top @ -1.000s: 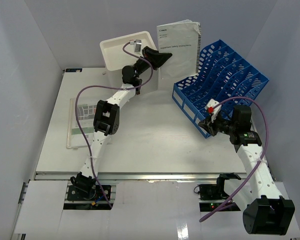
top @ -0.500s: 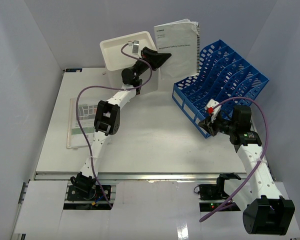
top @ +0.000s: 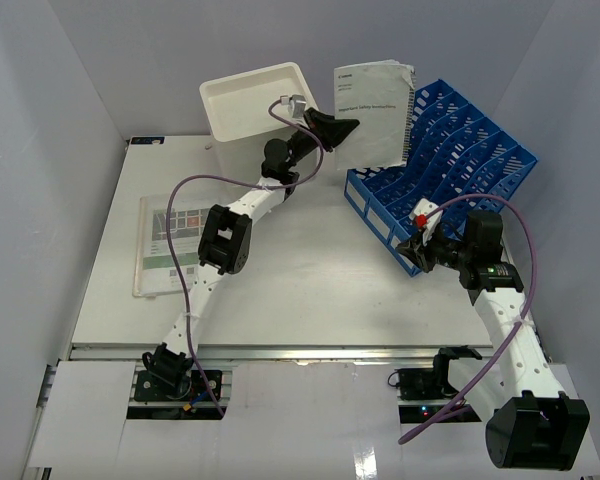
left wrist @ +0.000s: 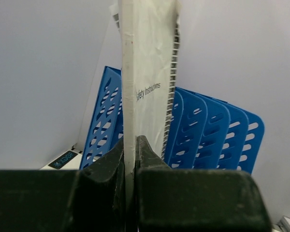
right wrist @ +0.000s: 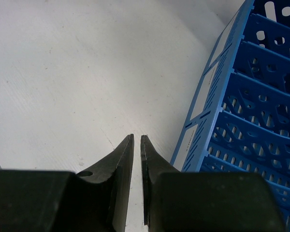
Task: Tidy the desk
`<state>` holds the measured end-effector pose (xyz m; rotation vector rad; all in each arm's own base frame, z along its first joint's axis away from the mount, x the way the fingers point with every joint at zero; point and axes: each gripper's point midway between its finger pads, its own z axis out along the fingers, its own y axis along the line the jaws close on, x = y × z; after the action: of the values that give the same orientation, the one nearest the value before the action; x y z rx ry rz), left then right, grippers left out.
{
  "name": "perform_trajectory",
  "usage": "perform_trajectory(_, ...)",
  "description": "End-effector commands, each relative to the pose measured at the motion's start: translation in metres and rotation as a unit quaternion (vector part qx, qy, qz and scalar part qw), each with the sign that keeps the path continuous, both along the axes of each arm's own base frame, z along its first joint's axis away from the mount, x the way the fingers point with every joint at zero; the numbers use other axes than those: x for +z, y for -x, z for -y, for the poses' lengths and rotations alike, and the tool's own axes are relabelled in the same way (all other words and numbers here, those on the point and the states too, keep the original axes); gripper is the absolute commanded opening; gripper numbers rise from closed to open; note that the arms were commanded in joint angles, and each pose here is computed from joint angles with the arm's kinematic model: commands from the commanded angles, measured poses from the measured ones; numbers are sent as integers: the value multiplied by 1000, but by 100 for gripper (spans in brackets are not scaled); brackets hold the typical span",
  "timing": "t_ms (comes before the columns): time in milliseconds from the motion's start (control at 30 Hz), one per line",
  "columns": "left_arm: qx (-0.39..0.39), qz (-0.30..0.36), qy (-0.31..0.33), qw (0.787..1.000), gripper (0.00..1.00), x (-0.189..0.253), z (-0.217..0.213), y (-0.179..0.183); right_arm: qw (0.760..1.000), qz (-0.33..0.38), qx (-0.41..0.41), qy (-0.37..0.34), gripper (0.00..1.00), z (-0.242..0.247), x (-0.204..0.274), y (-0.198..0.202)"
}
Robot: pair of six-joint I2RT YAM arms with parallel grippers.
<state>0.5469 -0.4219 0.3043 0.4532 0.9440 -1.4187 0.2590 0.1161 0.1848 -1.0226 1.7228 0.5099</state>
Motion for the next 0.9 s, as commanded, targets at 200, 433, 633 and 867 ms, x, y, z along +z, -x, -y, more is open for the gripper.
perform_trajectory(200,70,78,-21,994,6,63,-7,4,1000,-1,8,-4,17,-2,-2,1)
perform_trajectory(433,94,123,-58,986,6,86,-5,9,1000,-9,9,-5,17,-2,-6,0)
perform_trajectory(633,112,165,-93,976,6,102,8,20,1000,-16,8,-4,17,-2,-11,-1)
perform_trajectory(867,131,212,-115,962,6,127,14,35,1000,-26,4,-2,17,-1,-17,-3)
